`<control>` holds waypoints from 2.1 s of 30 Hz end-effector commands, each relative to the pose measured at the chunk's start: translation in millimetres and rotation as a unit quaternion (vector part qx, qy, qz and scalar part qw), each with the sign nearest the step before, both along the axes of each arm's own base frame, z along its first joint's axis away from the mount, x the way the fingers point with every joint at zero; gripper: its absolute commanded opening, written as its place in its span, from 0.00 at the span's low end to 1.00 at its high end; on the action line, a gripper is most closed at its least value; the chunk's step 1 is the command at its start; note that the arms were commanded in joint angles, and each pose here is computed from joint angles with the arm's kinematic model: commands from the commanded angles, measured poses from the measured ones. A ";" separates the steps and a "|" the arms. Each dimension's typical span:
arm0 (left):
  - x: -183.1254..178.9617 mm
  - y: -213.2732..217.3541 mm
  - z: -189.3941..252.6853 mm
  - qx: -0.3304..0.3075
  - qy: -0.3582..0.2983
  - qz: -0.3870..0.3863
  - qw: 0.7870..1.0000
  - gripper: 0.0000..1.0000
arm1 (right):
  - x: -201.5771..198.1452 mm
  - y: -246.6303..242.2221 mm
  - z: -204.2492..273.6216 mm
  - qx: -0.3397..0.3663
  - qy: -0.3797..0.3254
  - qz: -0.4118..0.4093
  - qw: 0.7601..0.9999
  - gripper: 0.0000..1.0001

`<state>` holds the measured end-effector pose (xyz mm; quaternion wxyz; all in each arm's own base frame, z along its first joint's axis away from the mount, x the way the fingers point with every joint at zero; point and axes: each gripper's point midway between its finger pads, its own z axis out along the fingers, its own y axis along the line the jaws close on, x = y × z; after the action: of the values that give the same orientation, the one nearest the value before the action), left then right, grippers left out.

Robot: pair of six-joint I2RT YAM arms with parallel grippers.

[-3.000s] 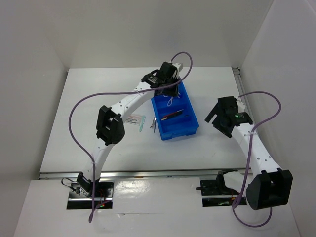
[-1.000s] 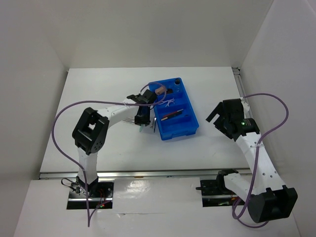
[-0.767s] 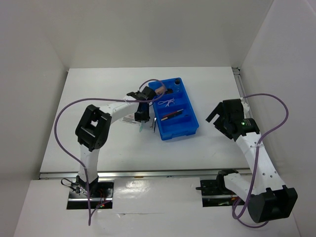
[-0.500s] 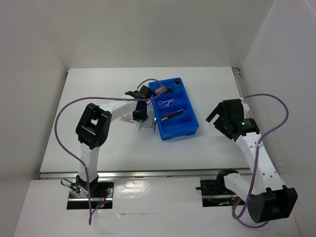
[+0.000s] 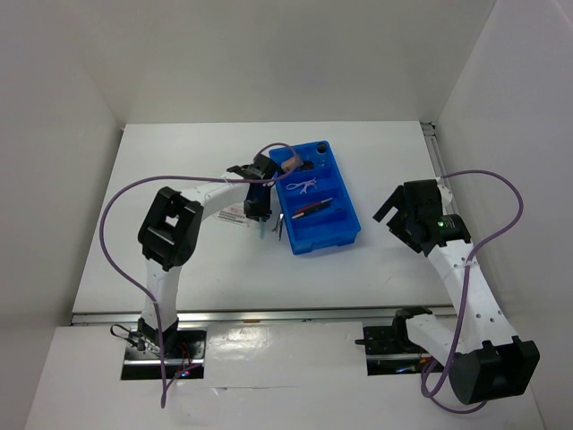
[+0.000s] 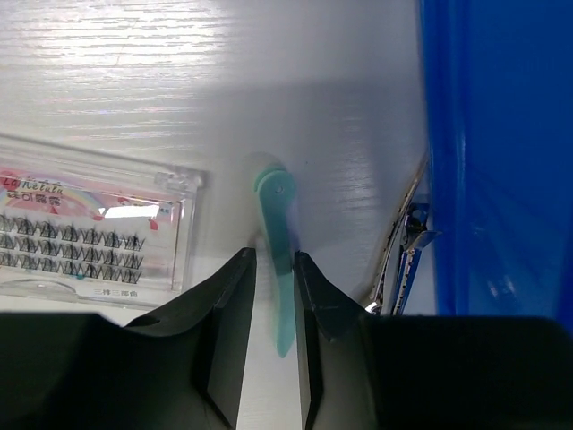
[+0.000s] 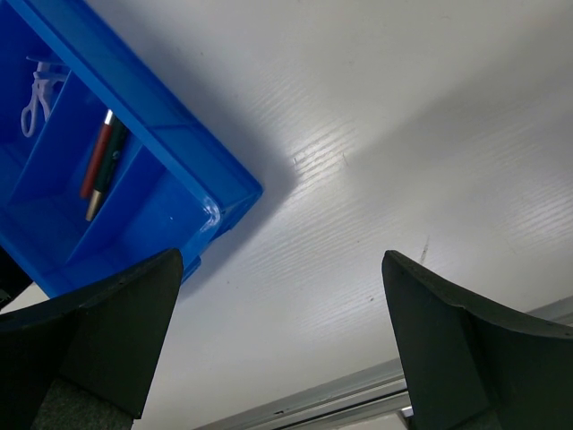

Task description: Organize the makeup

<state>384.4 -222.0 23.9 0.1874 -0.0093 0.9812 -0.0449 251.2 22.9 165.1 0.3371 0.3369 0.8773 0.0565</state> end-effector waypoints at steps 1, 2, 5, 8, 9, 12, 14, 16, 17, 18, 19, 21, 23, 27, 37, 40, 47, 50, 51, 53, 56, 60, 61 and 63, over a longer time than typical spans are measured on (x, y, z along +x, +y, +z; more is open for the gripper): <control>-1.0 -6.0 -5.7 -0.009 0.010 -0.015 1.000 0.37 | 3.3 -1.8 15.2 0.004 -0.017 -0.010 1.000 1.00; -0.2 -4.6 -5.7 -0.005 0.008 -0.013 1.000 0.39 | 3.3 -1.8 15.2 0.004 -0.017 -0.010 1.000 1.00; 1.7 -3.5 0.1 -0.003 -0.001 -0.016 1.000 0.43 | 1.9 -2.0 11.7 0.004 -0.013 -0.010 1.000 1.00; 2.4 -8.7 3.4 -0.015 0.000 -0.025 1.000 0.45 | 1.7 -0.3 11.7 0.007 -0.012 -0.007 1.000 1.00; 1.4 -8.2 -1.8 -0.012 0.005 -0.025 1.000 0.45 | 1.7 -0.3 11.7 0.007 -0.012 -0.007 1.000 1.00; 1.2 -13.0 -1.1 -0.024 0.007 -0.029 0.999 0.45 | 1.7 -0.3 11.7 0.007 -0.012 -0.007 1.000 1.00; 0.4 -12.6 -5.1 -0.022 0.011 -0.029 0.999 0.46 | 3.6 -0.1 12.9 0.008 -0.017 -0.007 1.000 1.00; 1.4 -11.5 -5.1 -0.019 0.009 -0.022 1.000 0.48 | 3.7 -0.1 12.9 0.008 -0.017 -0.007 1.000 1.00; 2.9 -12.3 3.4 -0.024 0.000 -0.022 0.999 0.50 | 3.7 -0.1 12.9 0.008 -0.017 -0.007 1.000 1.00; 2.2 -9.8 9.5 -0.022 -0.007 -0.020 1.000 0.50 | 4.2 -0.1 10.8 0.007 -0.013 -0.007 1.000 1.00; 3.5 -7.7 9.5 -0.017 -0.010 -0.018 1.000 0.50 | 4.2 -0.1 10.8 0.007 -0.012 -0.007 1.000 1.00; 6.4 -7.2 22.0 -0.021 -0.025 -0.011 0.999 0.50 | 4.1 1.6 10.7 0.011 -0.012 -0.004 1.000 1.00; 7.1 -3.6 27.2 -0.014 -0.031 -0.007 0.999 0.48 | 4.1 1.6 10.7 0.011 -0.012 -0.004 1.000 1.00; 7.7 15.8 35.7 0.030 -0.042 0.017 0.999 0.43 | 4.6 1.6 8.5 0.011 -0.012 -0.004 1.000 1.00; 5.2 3.3 50.6 -0.011 -0.048 0.009 0.999 0.46 | 4.3 4.9 8.4 0.018 -0.011 0.002 1.000 1.00; 9.5 -5.5 44.0 -0.020 -0.035 0.003 0.999 0.55 | 4.3 4.9 8.4 0.018 -0.011 0.002 1.000 1.00; 12.3 -8.1 28.4 -0.018 -0.021 0.018 0.999 0.60 | 1.8 4.6 9.3 0.018 -0.011 0.002 1.000 1.00; 12.2 -6.1 19.1 -0.010 -0.014 0.026 1.000 0.57 | 1.8 4.6 9.3 0.018 -0.011 0.002 1.000 1.00; 12.8 -4.1 14.5 -0.004 -0.012 0.034 0.999 0.57 | 1.8 4.6 9.3 0.018 -0.011 0.002 1.000 1.00; 7.9 -4.6 9.0 0.004 -0.004 0.035 0.999 0.56 | 1.2 4.5 11.5 0.018 -0.016 0.002 1.000 1.00; 6.3 -4.1 2.4 0.005 0.001 0.040 0.999 0.55 | -0.7 4.3 10.2 0.018 -0.011 0.002 1.000 1.00; 1.7 -2.1 -11.1 0.009 0.014 0.049 0.999 0.49 | -0.7 4.3 10.2 0.018 -0.011 0.002 1.000 1.00; 1.7 -2.5 -11.0 0.008 0.014 0.054 0.998 0.46 | -0.7 4.3 10.2 0.018 -0.011 0.002 1.000 1.00; 0.4 0.5 -11.5 0.015 0.016 0.055 0.998 0.40 | -0.7 4.3 10.2 0.018 -0.011 0.002 1.000 1.00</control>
<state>388.6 -224.7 23.0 0.1846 -0.0495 0.9810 -0.0350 250.5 29.0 164.5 0.3297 0.3322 0.8809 0.0708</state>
